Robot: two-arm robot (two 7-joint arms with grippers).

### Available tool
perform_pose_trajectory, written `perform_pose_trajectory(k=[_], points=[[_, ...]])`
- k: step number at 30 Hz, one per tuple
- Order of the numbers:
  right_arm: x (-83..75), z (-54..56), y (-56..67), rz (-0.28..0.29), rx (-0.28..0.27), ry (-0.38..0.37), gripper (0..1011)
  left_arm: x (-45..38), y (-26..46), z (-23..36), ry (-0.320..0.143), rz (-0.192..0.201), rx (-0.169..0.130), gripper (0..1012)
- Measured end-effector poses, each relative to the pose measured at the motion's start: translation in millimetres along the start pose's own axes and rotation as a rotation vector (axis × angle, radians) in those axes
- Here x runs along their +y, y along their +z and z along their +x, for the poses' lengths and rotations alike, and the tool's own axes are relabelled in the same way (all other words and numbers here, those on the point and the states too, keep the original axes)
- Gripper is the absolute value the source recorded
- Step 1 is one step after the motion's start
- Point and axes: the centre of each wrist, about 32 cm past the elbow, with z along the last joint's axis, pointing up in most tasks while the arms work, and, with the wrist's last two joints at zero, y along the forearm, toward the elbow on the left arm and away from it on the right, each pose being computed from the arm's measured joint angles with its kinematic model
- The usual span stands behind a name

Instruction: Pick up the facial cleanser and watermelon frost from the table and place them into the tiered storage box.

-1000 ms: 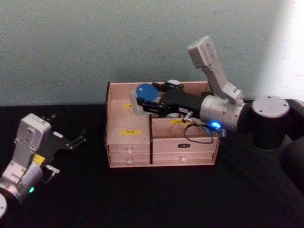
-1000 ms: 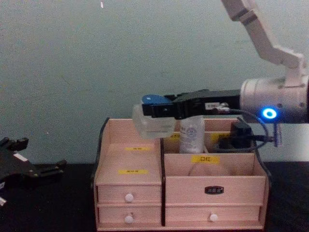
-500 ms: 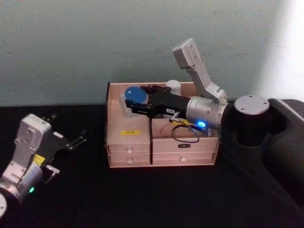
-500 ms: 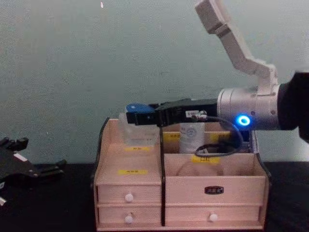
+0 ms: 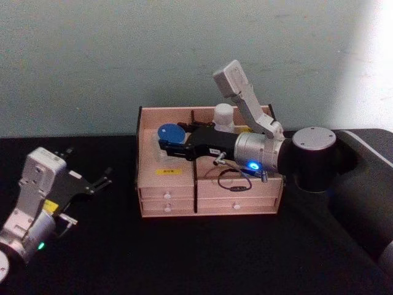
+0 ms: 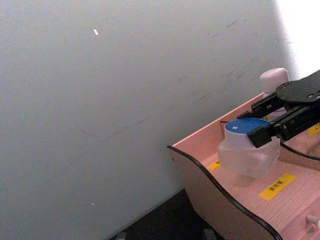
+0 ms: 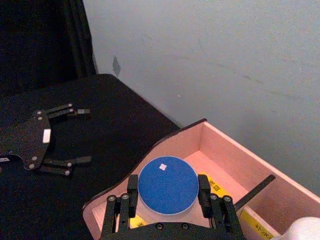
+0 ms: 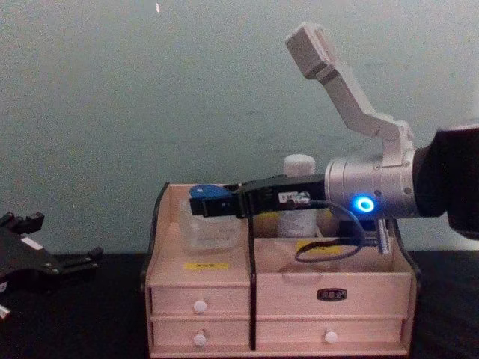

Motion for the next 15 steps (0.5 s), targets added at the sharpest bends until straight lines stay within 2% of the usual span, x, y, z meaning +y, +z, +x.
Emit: perform_pose_trajectory(k=[15], points=[[3.3, 1.8, -4.5, -0.039, 0.018, 0.004, 710, 0.0, 0.0, 0.0, 0.000, 0.000, 0.000, 1001]])
